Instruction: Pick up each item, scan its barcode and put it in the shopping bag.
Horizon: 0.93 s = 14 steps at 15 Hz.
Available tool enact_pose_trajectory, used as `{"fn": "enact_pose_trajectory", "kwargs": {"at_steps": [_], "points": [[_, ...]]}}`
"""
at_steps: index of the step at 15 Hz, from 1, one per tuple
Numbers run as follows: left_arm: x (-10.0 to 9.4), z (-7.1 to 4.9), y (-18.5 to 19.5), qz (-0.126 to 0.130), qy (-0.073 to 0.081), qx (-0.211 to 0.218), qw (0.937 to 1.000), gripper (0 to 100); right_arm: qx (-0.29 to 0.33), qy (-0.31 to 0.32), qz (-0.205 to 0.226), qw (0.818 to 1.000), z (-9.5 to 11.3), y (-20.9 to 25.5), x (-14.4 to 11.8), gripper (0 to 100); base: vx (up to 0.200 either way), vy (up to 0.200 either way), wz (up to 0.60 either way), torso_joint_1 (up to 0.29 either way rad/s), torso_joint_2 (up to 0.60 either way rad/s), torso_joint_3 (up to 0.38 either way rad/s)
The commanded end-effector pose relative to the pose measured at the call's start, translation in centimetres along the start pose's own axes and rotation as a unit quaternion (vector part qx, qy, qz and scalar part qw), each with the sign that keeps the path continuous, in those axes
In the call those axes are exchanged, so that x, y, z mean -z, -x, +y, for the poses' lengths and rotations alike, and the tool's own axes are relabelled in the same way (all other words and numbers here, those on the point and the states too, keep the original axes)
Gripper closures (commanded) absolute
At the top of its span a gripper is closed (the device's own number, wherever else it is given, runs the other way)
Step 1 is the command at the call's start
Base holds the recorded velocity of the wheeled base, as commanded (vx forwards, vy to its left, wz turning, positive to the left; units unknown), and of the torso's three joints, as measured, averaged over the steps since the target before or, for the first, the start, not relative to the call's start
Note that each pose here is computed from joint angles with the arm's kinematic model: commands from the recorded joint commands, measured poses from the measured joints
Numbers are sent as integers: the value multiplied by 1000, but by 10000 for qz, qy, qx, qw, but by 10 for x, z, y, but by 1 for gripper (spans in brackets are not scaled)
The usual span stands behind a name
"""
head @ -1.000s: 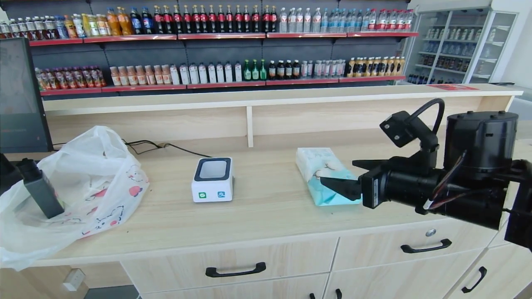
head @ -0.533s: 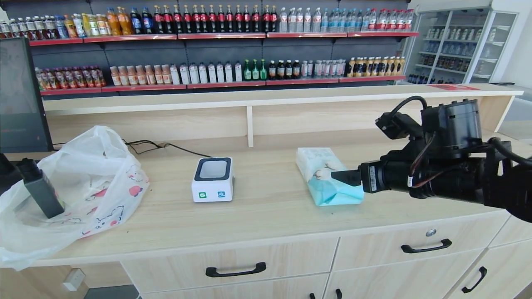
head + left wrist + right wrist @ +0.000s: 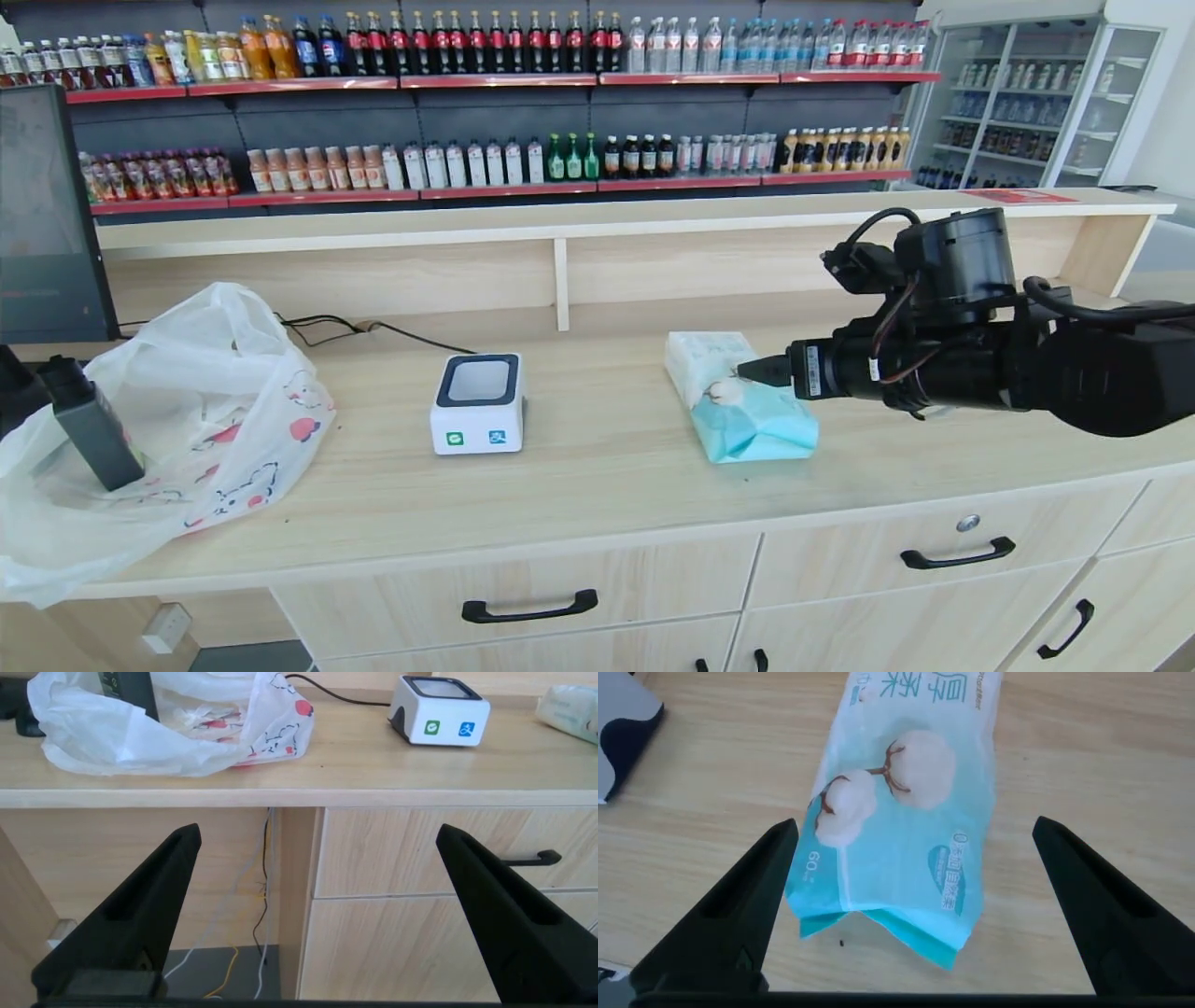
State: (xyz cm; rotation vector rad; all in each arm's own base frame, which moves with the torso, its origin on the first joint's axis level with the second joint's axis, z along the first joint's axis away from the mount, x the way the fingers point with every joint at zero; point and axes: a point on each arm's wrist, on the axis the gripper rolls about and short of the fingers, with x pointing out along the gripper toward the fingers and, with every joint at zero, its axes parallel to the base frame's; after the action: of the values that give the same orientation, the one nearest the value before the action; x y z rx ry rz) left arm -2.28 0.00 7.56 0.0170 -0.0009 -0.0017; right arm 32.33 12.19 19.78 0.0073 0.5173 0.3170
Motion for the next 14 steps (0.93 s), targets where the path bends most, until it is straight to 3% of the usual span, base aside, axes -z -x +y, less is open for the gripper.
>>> {"fn": "enact_pose_trajectory", "kwargs": {"at_steps": [1,14], "points": [[0,0,0,-3,1,-1,10000,0,86,-42,176,9998,-6,-16,13,0,0,0,0,0,0,0],[0,0,0,-3,1,-1,10000,0,-357,67,-142,9992,2,-47,26,0,0,0,0,0,0,0]]}}
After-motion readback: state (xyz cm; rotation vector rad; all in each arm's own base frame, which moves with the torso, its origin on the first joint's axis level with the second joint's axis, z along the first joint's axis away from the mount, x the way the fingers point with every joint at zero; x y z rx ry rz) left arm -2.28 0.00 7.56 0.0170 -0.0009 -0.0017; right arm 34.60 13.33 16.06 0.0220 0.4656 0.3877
